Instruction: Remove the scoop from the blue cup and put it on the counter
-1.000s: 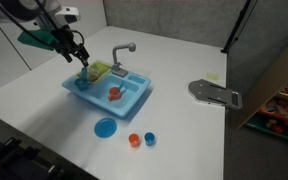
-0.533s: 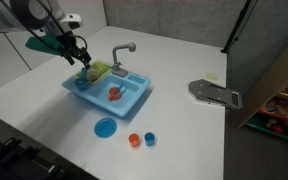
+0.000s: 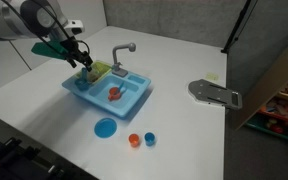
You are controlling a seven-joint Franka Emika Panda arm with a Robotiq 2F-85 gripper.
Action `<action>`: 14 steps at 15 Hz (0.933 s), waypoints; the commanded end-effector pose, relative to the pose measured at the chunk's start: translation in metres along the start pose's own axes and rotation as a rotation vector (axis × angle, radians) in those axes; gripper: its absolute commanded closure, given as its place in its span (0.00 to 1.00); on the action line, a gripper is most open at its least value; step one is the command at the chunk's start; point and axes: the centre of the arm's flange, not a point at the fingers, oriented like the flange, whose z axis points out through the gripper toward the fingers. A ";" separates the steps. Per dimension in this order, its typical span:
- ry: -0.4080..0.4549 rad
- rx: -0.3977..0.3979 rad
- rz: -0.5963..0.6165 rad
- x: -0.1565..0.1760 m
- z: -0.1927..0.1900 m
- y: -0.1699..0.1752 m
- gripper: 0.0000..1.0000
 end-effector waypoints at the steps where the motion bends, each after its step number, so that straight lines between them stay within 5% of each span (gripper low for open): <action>1: 0.013 -0.009 0.022 0.012 0.006 -0.005 0.04; 2: 0.012 -0.011 0.021 0.012 0.007 -0.005 0.24; 4: 0.012 -0.012 0.022 0.013 0.006 -0.005 0.30; 11: 0.018 -0.022 0.034 0.011 -0.010 -0.002 0.89; 14: 0.030 -0.028 0.049 0.012 -0.020 0.000 0.99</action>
